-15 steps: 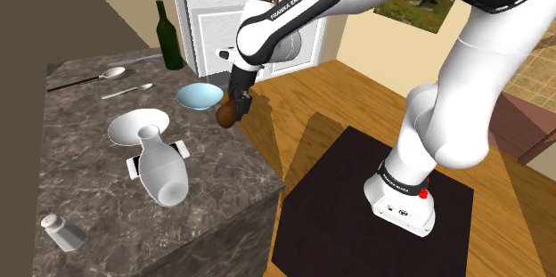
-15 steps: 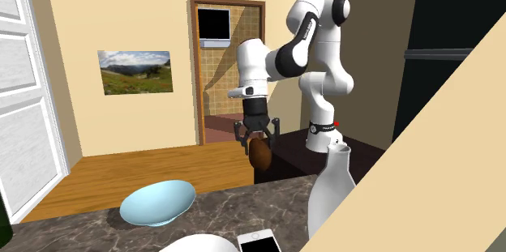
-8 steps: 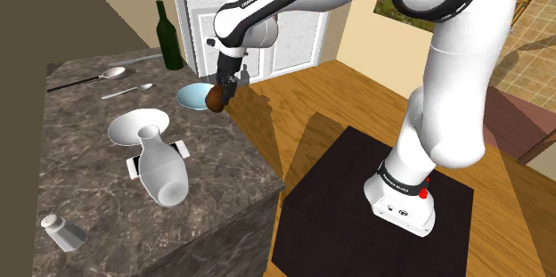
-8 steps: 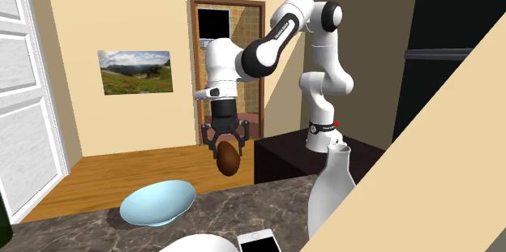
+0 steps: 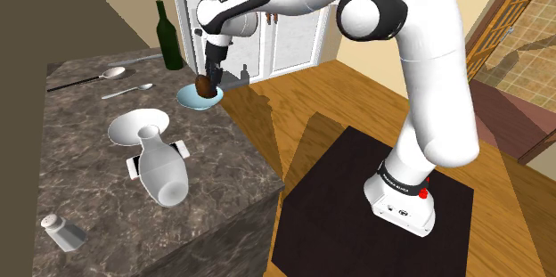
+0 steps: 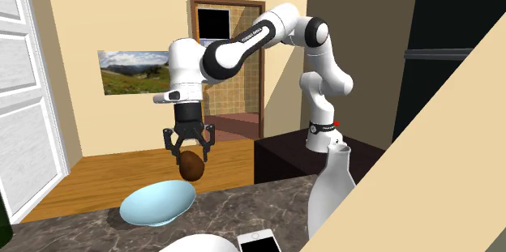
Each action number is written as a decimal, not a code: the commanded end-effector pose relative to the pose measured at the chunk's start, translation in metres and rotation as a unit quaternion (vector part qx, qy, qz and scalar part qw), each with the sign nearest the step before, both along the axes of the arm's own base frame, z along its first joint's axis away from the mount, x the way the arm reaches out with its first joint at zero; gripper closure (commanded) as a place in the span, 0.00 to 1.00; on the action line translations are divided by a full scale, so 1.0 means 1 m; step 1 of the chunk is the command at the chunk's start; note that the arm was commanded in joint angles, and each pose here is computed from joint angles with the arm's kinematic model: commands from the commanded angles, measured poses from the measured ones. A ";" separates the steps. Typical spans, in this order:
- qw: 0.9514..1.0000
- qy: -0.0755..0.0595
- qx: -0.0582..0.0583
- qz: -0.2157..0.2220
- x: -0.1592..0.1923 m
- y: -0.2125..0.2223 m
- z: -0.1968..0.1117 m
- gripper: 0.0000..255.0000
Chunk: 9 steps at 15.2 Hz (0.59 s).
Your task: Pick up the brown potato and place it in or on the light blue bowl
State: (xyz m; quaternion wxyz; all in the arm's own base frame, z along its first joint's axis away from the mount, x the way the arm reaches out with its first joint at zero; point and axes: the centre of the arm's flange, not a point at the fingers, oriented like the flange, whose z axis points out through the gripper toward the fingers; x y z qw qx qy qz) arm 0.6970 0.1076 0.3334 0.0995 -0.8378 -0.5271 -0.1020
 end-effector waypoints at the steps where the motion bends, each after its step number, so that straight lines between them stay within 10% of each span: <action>1: 1.000 0.000 0.000 0.001 0.025 -0.007 0.001 1.00; 9: 1.000 0.000 0.000 0.001 0.087 -0.025 -0.021 1.00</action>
